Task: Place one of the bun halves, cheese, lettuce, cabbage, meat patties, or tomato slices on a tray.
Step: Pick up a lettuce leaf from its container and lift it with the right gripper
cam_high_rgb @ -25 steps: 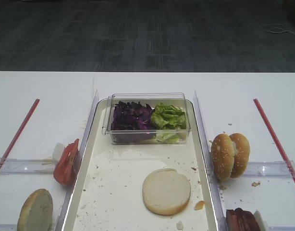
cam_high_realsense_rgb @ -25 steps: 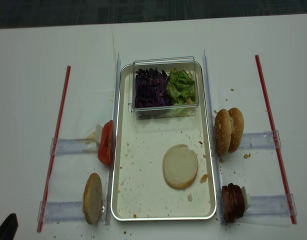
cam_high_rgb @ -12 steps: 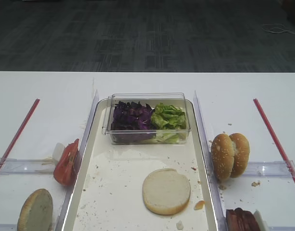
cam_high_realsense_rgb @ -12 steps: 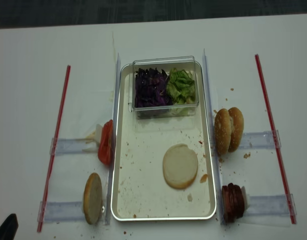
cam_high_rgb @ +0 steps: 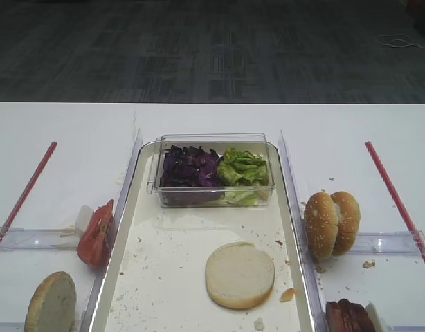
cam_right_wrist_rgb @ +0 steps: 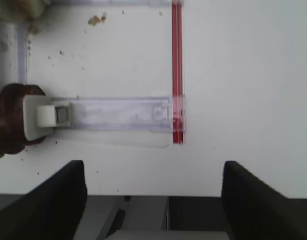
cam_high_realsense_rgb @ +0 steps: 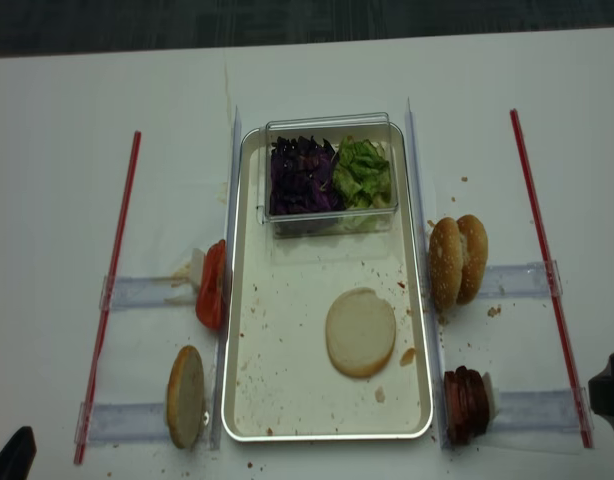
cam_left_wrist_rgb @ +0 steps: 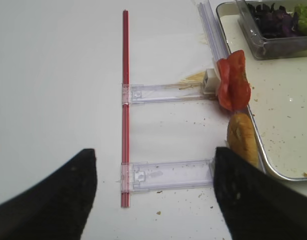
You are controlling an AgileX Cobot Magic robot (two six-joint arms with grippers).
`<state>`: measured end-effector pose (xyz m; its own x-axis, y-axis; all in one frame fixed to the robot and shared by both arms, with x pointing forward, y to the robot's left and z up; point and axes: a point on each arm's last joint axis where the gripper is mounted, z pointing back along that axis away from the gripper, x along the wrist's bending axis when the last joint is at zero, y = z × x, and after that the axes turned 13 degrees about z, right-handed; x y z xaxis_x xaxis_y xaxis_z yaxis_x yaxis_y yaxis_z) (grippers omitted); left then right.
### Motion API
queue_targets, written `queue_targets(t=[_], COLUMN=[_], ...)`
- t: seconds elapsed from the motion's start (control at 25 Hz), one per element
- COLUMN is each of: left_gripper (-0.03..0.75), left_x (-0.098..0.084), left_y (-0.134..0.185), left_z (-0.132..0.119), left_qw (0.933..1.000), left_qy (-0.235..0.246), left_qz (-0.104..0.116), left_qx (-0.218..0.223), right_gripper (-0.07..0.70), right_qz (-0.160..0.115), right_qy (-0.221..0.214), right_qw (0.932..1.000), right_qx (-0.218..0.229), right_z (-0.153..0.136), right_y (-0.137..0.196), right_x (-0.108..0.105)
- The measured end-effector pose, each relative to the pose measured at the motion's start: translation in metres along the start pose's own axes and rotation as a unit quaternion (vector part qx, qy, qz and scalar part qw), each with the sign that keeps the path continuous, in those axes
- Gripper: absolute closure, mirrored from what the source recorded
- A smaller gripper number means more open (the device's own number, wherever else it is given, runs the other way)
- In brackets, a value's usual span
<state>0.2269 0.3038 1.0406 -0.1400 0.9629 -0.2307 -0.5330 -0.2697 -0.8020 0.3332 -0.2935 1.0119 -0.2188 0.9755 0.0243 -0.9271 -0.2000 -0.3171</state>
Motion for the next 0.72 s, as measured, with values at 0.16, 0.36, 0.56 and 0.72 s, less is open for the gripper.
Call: queue_targets(t=[0.16, 0.36, 0.56, 0.72], left_gripper=[0.225, 0.225, 0.225, 0.225], left_x=[0.0, 0.0, 0.0, 0.0], left_y=[0.0, 0.0, 0.0, 0.0], left_z=[0.0, 0.0, 0.0, 0.0], left_qw=[1.0, 1.0, 1.0, 1.0], left_qy=[0.0, 0.0, 0.0, 0.0], left_qz=[0.0, 0.0, 0.0, 0.0], left_qx=[0.0, 0.0, 0.0, 0.0], right_gripper=[0.042, 0.042, 0.042, 0.042], right_qz=[-0.004, -0.007, -0.009, -0.01], right_qy=[-0.028, -0.035, -0.034, -0.033], right_qw=[0.9965, 0.9939, 0.994, 0.9943], right_qx=[0.079, 0.104, 0.104, 0.101], right_z=[-0.023, -0.032, -0.033, -0.035], right_y=[-0.013, -0.016, -0.024, -0.055], right_x=[-0.004, -0.006, -0.009, -0.017])
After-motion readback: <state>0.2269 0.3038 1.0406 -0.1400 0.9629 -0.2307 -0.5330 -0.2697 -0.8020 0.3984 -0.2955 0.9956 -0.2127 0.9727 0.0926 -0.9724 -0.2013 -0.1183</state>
